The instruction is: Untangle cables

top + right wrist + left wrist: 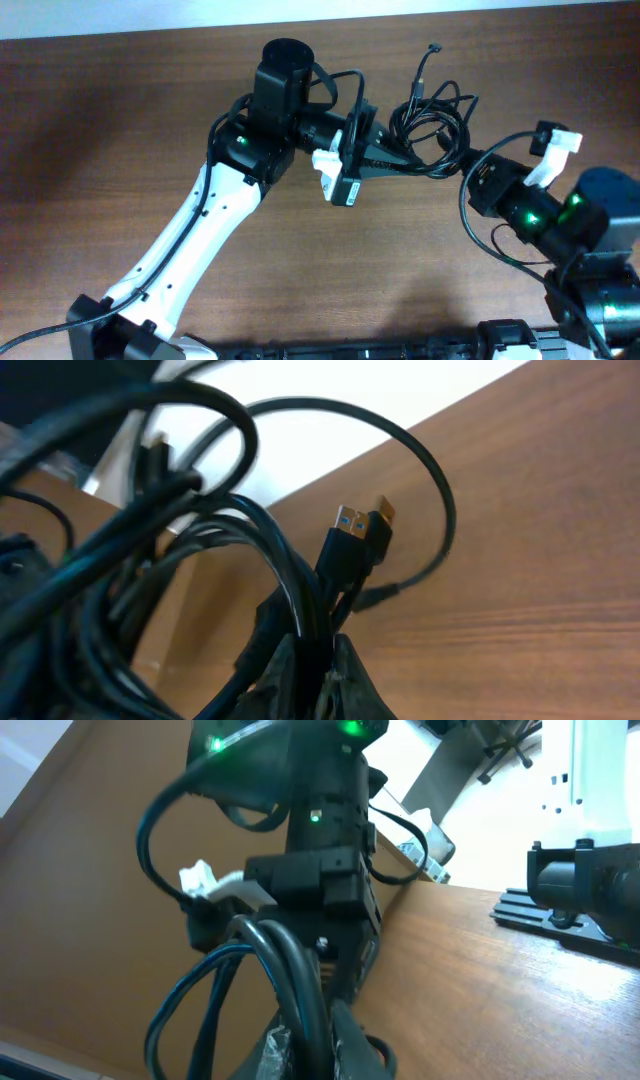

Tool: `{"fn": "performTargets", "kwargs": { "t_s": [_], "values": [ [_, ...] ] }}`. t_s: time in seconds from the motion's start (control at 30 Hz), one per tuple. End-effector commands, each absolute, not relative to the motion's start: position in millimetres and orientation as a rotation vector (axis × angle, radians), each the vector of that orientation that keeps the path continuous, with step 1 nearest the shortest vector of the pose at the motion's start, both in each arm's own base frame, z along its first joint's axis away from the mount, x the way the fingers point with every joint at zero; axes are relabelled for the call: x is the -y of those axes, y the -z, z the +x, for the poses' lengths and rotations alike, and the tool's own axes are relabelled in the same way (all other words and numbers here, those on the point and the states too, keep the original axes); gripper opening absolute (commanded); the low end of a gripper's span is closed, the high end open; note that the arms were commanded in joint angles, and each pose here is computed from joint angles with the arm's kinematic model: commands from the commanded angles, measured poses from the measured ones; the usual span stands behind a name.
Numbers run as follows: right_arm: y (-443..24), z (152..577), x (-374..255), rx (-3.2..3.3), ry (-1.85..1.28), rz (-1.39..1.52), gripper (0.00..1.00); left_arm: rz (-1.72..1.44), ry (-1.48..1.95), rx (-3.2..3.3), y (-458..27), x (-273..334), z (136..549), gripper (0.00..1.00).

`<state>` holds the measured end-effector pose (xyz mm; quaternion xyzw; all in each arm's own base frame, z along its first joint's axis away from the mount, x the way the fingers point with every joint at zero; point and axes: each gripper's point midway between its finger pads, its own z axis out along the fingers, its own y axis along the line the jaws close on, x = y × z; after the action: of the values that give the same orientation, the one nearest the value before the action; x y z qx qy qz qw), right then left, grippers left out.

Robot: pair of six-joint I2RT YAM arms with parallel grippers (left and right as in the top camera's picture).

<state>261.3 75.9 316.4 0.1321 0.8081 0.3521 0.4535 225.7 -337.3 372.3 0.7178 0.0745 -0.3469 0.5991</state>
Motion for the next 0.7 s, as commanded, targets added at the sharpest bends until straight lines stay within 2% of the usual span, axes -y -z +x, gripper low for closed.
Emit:
{"fn": "performTargets", "kwargs": {
  "t_s": [0.0,0.3,0.67],
  "values": [
    [-301.3,268.9,-72.5,-2.047,-0.818,0.312,0.04,1.646,0.802,-0.042,-394.3,329.9,205.6,0.00],
    [-282.9,281.2,-72.3,-2.114,-0.793,0.303,0.04,1.644,0.793,-0.052,-394.3,327.3,209.6,0.00],
    [-284.0,282.6,-70.3,-2.106,-0.765,0.280,0.05,1.636,0.795,-0.094,-394.9,313.4,221.7,0.00]
  ]
}}
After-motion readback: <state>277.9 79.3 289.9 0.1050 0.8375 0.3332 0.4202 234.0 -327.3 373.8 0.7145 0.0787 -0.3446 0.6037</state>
